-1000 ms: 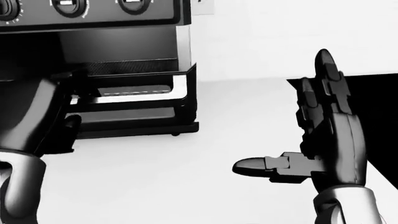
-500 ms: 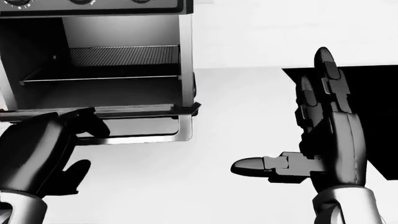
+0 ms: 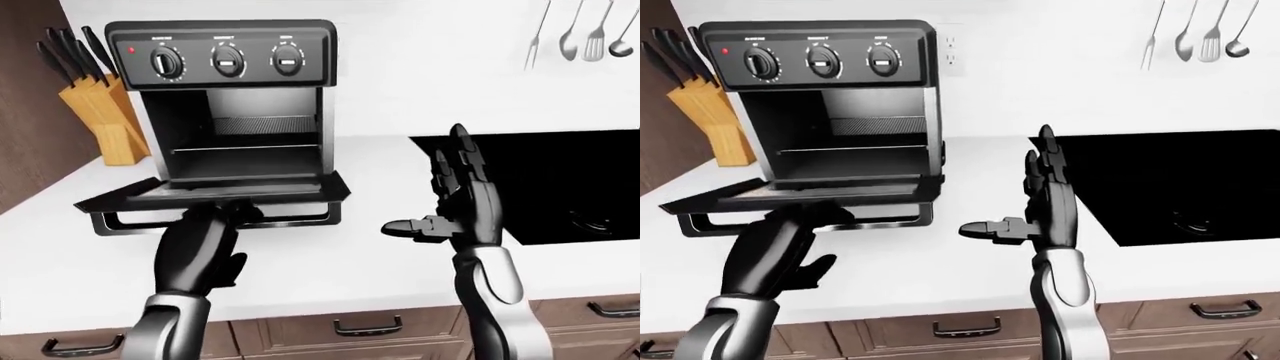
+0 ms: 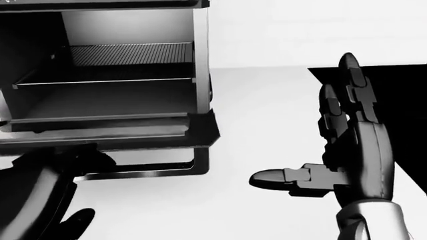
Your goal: Open the toaster oven door.
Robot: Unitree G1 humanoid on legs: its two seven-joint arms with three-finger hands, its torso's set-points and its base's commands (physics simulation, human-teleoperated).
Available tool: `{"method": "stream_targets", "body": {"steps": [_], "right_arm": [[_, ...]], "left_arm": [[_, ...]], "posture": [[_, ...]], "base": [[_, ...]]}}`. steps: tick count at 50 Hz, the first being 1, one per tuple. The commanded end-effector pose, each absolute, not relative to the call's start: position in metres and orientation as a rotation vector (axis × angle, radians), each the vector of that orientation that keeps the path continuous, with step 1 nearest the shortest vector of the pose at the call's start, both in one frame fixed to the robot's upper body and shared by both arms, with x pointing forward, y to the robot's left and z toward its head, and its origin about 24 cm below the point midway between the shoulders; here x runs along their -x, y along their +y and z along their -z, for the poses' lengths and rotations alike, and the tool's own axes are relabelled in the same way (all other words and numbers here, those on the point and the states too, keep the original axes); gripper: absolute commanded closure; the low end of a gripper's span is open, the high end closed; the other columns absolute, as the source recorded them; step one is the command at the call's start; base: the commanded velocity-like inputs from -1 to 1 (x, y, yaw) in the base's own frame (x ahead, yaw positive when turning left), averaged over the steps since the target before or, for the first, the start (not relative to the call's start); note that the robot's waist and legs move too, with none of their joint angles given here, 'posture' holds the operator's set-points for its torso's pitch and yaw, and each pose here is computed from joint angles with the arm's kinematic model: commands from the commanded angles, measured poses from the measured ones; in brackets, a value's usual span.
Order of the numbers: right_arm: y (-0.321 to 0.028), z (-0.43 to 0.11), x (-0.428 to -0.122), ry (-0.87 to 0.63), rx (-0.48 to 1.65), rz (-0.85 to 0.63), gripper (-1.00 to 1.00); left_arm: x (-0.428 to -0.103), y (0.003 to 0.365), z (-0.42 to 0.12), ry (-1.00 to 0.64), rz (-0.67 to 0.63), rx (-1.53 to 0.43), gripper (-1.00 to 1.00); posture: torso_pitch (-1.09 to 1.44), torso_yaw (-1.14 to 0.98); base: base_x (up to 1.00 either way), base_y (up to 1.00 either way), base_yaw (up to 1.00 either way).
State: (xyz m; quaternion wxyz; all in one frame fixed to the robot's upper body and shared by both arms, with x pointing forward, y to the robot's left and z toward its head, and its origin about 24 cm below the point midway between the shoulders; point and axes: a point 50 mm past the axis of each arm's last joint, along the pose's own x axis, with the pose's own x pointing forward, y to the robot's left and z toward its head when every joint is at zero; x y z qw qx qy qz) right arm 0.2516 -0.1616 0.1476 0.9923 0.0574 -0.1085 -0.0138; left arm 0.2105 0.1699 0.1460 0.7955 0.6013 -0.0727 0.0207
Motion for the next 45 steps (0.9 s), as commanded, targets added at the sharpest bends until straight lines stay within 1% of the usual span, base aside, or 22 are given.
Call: {"method": "stream_targets", "body": {"steps": [1, 11, 26, 29, 35, 40, 43, 44, 45], "right_arm": [[-0.159, -0.164, -0.250, -0.303, -0.115, 0.012, -1.00], [-0.160, -0.164, -0.250, -0.303, -0.117, 0.014, -1.00], [-0.160, -0.162, -0.250, -0.303, -0.117, 0.016, -1.00], [-0.160, -0.163, -0.250, -0.304, -0.117, 0.016, -1.00], [-0.160, -0.165, -0.248, -0.306, -0.116, 0.017, -1.00], [-0.160, -0.167, -0.248, -0.309, -0.116, 0.018, -1.00], [-0.160, -0.168, -0.248, -0.310, -0.116, 0.016, -1.00], [-0.160, -0.168, -0.248, -0.311, -0.116, 0.016, -1.00], [-0.160, -0.169, -0.247, -0.312, -0.117, 0.016, -1.00]], "left_arm": [[-0.211, 0.165, -0.145, -0.152, 0.016, -1.273, -0.29], [-0.199, 0.164, -0.148, -0.154, 0.027, -1.271, -0.32], [-0.157, 0.158, -0.167, -0.194, 0.030, -1.264, -0.33], [-0.153, 0.157, -0.175, -0.213, 0.022, -1.267, -0.32], [-0.147, 0.164, -0.186, -0.260, -0.027, -1.274, -0.32], [-0.148, 0.169, -0.194, -0.292, -0.068, -1.271, -0.30], [-0.151, 0.176, -0.204, -0.321, -0.122, -1.244, -0.28], [-0.152, 0.179, -0.208, -0.340, -0.150, -1.220, -0.29], [-0.154, 0.183, -0.214, -0.353, -0.177, -1.207, -0.40]], "posture": [[-0.38, 0.00], [-0.38, 0.00], [-0.38, 0.00], [-0.38, 0.00], [-0.38, 0.00], [-0.38, 0.00], [-0.38, 0.00], [-0.38, 0.00], [-0.38, 0.00]], "base": [[0.00, 0.00, 0.00], [0.00, 0.00, 0.00], [0.00, 0.00, 0.00], [0.00, 0.00, 0.00], [0.00, 0.00, 0.00], [0.00, 0.00, 0.00], [0.00, 0.00, 0.00], [0.00, 0.00, 0.00], [0.00, 0.00, 0.00]]}}
